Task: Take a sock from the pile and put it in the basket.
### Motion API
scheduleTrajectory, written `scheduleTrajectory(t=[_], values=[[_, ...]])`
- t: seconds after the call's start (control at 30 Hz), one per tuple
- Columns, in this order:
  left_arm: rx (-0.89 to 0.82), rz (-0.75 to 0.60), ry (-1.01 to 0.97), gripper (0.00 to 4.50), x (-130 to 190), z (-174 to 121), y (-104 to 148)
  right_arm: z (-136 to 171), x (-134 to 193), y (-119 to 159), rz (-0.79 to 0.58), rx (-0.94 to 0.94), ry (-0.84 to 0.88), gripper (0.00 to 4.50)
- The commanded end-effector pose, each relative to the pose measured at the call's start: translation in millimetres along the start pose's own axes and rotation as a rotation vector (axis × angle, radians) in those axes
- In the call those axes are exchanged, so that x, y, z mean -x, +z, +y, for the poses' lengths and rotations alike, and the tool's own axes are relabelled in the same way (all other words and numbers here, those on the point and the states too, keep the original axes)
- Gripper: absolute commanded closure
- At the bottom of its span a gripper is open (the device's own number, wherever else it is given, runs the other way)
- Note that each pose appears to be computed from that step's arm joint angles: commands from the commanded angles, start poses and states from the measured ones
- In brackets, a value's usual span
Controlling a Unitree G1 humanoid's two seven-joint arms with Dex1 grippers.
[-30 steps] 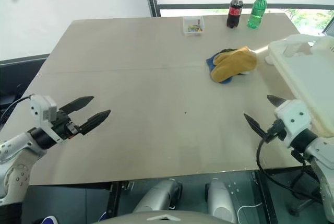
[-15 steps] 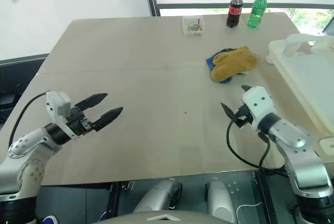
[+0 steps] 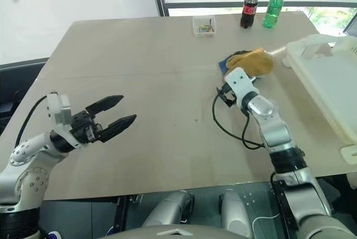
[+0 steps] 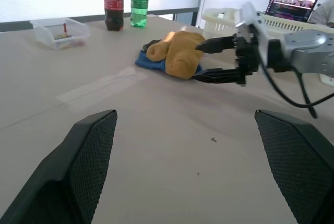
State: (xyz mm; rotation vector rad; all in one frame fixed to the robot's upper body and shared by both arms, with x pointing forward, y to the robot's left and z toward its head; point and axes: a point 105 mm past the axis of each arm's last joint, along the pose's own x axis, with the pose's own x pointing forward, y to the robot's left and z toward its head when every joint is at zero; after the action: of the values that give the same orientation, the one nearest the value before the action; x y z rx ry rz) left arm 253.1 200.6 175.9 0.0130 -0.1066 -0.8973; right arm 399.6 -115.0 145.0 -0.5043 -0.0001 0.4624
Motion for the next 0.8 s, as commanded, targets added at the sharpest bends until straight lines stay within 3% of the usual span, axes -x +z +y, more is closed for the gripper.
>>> scheduleTrajectory(t=[0.03,0.1,0.5,0.53,0.6,0.73,0.8], values=[[-0.045,-0.039,-0.061,0.00,-5.1,-9.5,19.6,-12.4,-10.4,3.3,-0.020,0.015,-0.044,0.51],[-0.044,-0.040,-0.064,0.00,-5.3,-9.7,21.0,-12.4,-15.6,-0.9,-0.010,0.029,-0.039,1.12],[-0.056,-0.029,-0.045,0.00,1.0,-12.0,18.3,-25.4,-28.4,-7.6,-0.001,0.036,-0.076,1.12],[-0.055,-0.029,-0.046,0.00,1.3,-12.7,18.0,-26.4,-28.9,-7.0,-0.005,0.036,-0.080,1.66],[-0.056,-0.028,-0.047,0.00,1.7,-13.2,17.8,-26.8,-29.4,-4.0,-0.015,0.039,-0.079,2.30],[-0.059,-0.020,-0.052,0.00,2.2,-13.6,16.6,-23.1,-29.1,-0.4,-0.029,0.050,-0.062,4.21],[-0.059,-0.015,-0.054,0.00,2.3,-13.8,15.7,-22.4,-28.7,-0.4,-0.029,0.054,-0.060,4.21]])
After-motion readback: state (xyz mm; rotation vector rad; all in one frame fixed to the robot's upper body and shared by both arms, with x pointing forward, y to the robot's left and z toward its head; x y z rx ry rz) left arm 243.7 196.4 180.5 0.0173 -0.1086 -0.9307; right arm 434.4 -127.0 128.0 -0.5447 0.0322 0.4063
